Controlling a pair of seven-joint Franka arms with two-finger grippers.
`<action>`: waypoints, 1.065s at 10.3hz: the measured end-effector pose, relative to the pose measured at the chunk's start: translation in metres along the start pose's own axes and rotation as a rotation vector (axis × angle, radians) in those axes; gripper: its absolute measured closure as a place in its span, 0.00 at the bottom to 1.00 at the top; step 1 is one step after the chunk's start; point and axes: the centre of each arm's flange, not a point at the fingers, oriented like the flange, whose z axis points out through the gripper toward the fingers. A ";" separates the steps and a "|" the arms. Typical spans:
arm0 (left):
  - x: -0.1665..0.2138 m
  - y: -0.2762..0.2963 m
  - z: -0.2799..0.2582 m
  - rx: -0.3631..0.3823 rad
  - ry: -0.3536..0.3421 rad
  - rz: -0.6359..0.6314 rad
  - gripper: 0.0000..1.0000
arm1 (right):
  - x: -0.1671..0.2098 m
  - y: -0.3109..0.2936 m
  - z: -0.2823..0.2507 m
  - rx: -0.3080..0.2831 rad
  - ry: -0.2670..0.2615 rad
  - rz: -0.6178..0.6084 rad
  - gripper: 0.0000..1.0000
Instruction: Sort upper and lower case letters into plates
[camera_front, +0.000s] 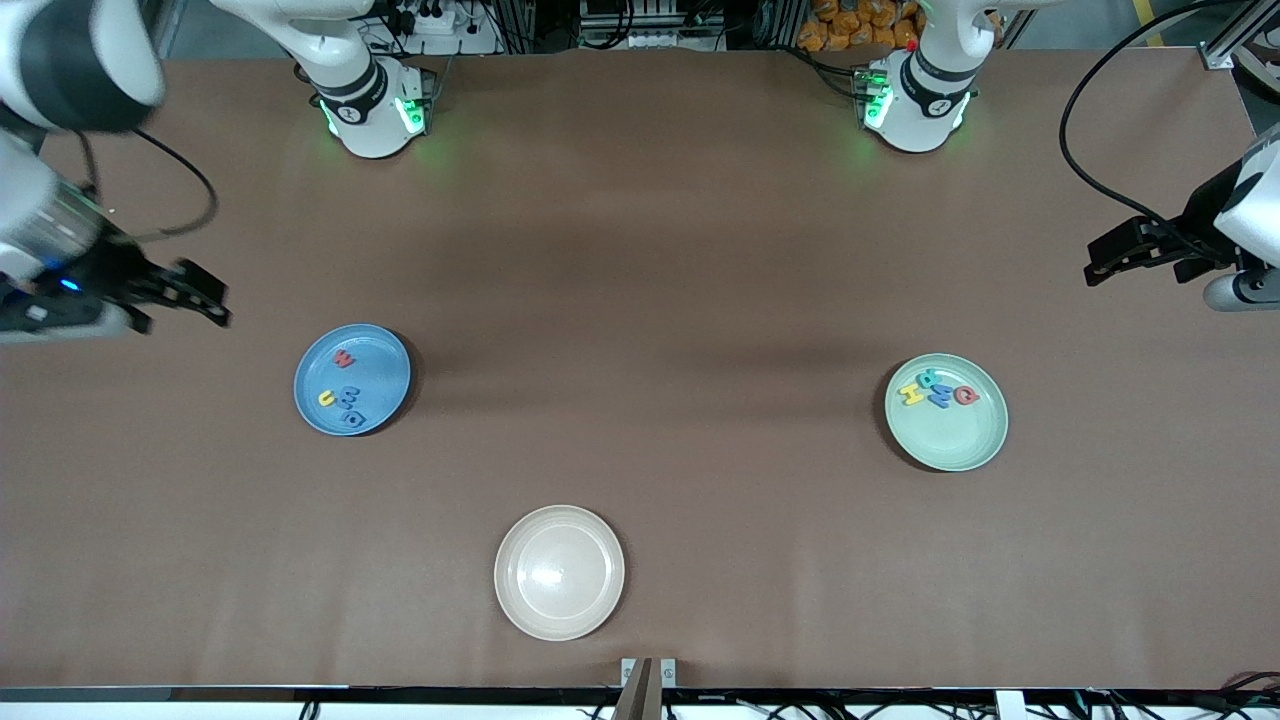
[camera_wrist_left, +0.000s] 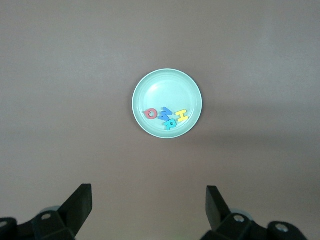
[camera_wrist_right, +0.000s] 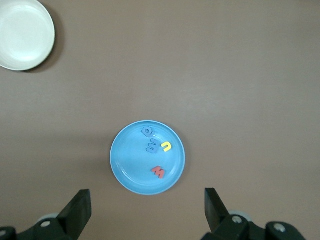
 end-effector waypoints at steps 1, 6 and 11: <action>0.000 0.000 0.000 0.000 0.001 0.000 0.00 | -0.002 0.006 -0.031 -0.002 0.006 -0.019 0.00; 0.001 0.000 -0.004 -0.001 0.010 0.000 0.00 | -0.016 0.019 -0.106 -0.001 0.000 -0.069 0.00; 0.001 -0.002 -0.018 -0.003 0.041 -0.004 0.00 | -0.017 0.027 -0.106 0.000 -0.005 -0.054 0.00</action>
